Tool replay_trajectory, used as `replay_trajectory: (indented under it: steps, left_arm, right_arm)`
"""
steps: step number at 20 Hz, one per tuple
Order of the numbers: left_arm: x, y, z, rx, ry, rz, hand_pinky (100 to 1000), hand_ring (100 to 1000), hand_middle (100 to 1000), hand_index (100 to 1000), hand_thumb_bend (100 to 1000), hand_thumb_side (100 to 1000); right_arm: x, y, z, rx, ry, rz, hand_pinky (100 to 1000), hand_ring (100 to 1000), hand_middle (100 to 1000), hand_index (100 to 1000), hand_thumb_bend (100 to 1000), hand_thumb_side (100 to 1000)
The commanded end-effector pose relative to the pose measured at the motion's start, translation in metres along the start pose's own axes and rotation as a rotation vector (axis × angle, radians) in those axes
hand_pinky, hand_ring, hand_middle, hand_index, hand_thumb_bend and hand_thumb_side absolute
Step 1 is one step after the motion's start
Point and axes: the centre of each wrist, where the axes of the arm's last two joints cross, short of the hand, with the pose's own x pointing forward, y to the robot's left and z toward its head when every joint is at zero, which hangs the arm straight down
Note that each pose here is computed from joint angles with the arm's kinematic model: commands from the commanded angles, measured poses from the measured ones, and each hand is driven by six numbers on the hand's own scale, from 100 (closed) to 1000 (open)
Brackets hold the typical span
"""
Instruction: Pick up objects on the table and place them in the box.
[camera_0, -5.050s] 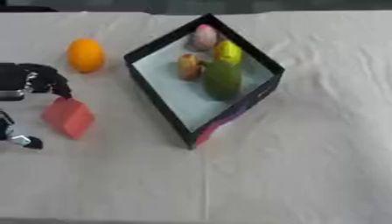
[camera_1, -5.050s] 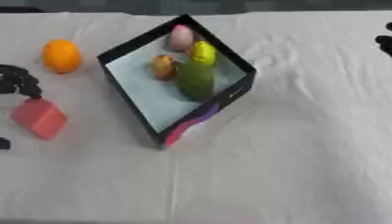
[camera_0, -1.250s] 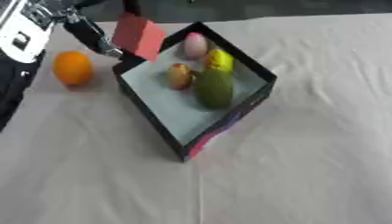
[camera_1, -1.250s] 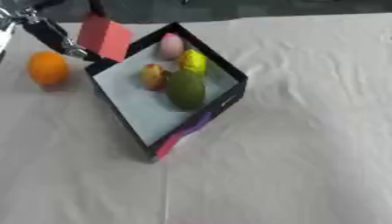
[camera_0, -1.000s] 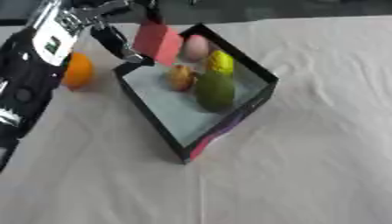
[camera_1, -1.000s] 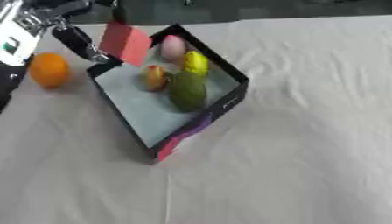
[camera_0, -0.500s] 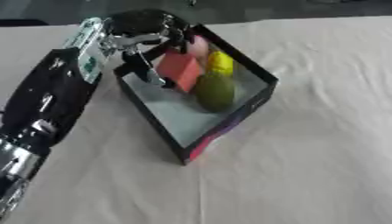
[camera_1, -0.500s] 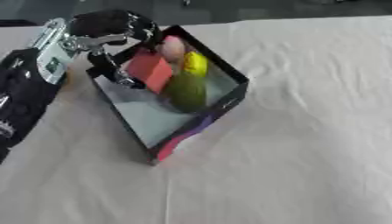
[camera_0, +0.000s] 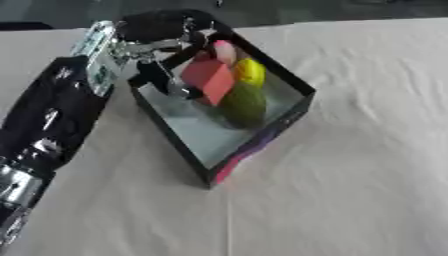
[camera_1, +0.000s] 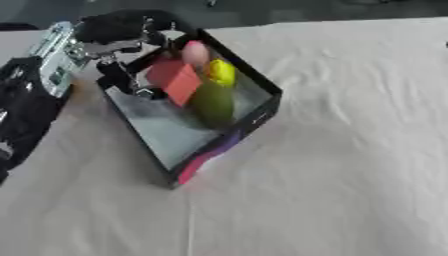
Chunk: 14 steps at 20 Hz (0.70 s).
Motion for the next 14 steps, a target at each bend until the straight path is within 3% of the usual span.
replay_trajectory:
  steps: [1, 3, 5, 9, 14]
  left_arm:
    - [-0.008, 0.027, 0.009, 0.053, 0.007, -0.037, 1000, 949, 896, 965, 214, 891]
    - [-0.010, 0.027, 0.013, 0.067, 0.015, -0.016, 998, 936, 885, 959, 110, 868]
    - [-0.013, 0.029, 0.020, 0.078, 0.027, 0.012, 992, 930, 877, 959, 100, 830]
    - [-0.020, 0.041, 0.039, 0.108, 0.070, 0.069, 971, 909, 859, 947, 100, 841]
    - [-0.034, 0.069, 0.090, 0.145, 0.210, 0.137, 946, 892, 818, 877, 100, 709]
  right_arm:
    - [0.013, 0.000, -0.001, 0.009, -0.031, 0.020, 952, 685, 682, 850, 100, 650]
    - [0.013, -0.001, 0.000, 0.007, -0.031, 0.022, 951, 685, 682, 850, 100, 649]
    - [0.013, -0.003, 0.001, 0.001, -0.033, 0.024, 951, 685, 682, 850, 100, 650]
    - [0.015, -0.005, 0.002, -0.019, -0.042, 0.019, 950, 686, 683, 849, 100, 650]
    - [0.016, -0.009, 0.005, -0.035, -0.038, 0.031, 950, 686, 683, 849, 100, 649]
